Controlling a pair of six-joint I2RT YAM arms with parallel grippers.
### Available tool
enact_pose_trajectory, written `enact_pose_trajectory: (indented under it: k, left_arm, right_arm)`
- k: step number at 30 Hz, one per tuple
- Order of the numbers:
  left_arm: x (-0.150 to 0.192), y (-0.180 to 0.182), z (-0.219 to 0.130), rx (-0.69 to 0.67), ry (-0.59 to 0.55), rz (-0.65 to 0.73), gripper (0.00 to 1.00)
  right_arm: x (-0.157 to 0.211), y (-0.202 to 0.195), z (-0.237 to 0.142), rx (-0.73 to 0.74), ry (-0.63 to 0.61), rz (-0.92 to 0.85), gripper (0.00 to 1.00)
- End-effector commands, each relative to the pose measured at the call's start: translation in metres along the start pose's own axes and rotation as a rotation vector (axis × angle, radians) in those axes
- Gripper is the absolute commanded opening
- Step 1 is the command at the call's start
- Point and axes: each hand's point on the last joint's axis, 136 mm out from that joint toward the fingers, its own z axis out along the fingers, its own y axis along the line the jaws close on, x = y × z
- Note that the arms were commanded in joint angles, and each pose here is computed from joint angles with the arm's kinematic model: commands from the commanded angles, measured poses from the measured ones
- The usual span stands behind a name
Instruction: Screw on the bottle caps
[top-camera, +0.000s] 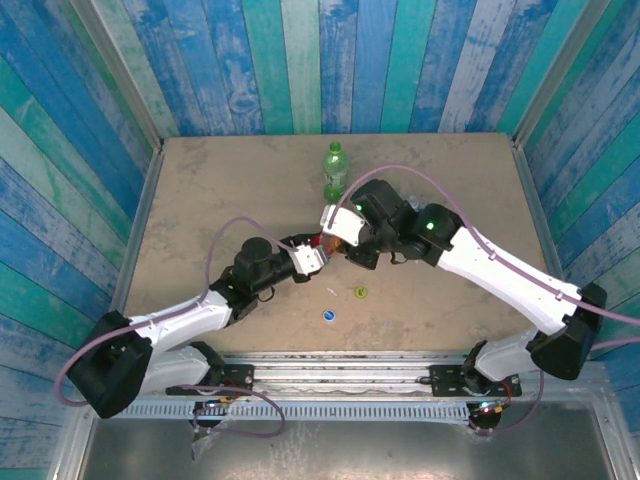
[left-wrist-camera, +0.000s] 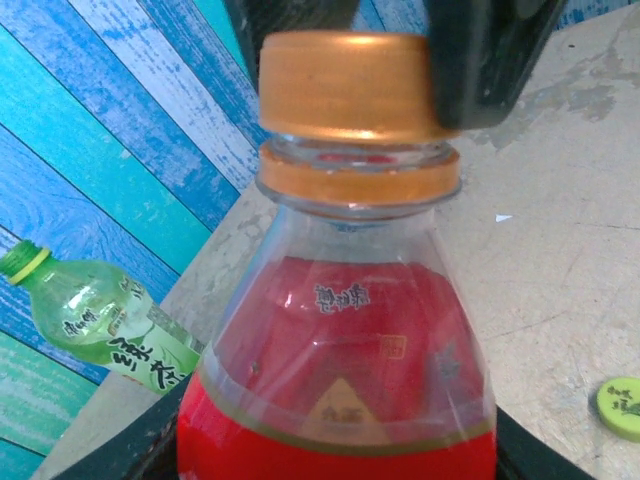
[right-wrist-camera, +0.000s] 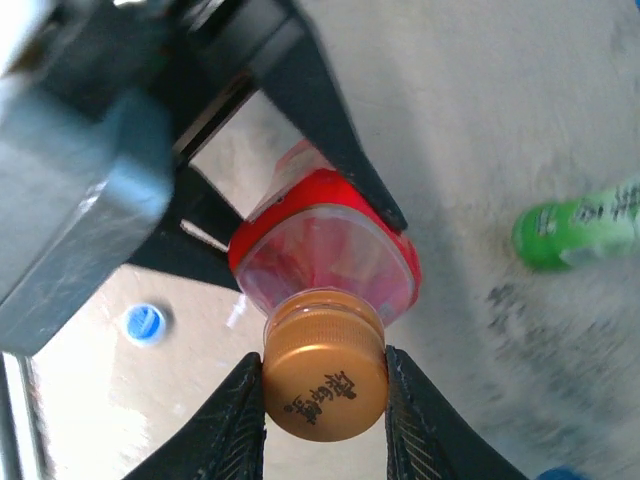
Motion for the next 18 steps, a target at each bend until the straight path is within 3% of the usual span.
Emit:
enact_pose_trajectory:
  k: [1, 4, 7, 13, 18]
  left_arm:
    - [-0.025, 0.016, -0.001, -0.044, -0.070, 0.004, 0.51]
    - [-0.025, 0.016, 0.003, -0.038, -0.070, 0.000, 0.51]
    - [-0.025, 0.014, 0.005, -0.027, -0.071, -0.001, 0.51]
    - [-0.024, 0.012, 0.003, -0.023, -0.069, 0.004, 0.51]
    - [-0.021, 0.011, 0.001, -0.024, -0.062, 0.009, 0.51]
  right_arm:
    - [-0.007, -0.025, -0.012, 0.114, -0.115, 0.673, 0.02]
    - [-0.008, -0.008, -0.012, 0.008, -0.111, 0.786, 0.10]
    - [-0.004, -0.004, -0.018, -0.005, -0.090, 0.700, 0.19]
    - [0.003, 0.001, -0.030, -0.002, -0.074, 0.269, 0.58]
    - [0.005, 0.013, -0.051, -0.037, -0.100, -0.225, 0.63]
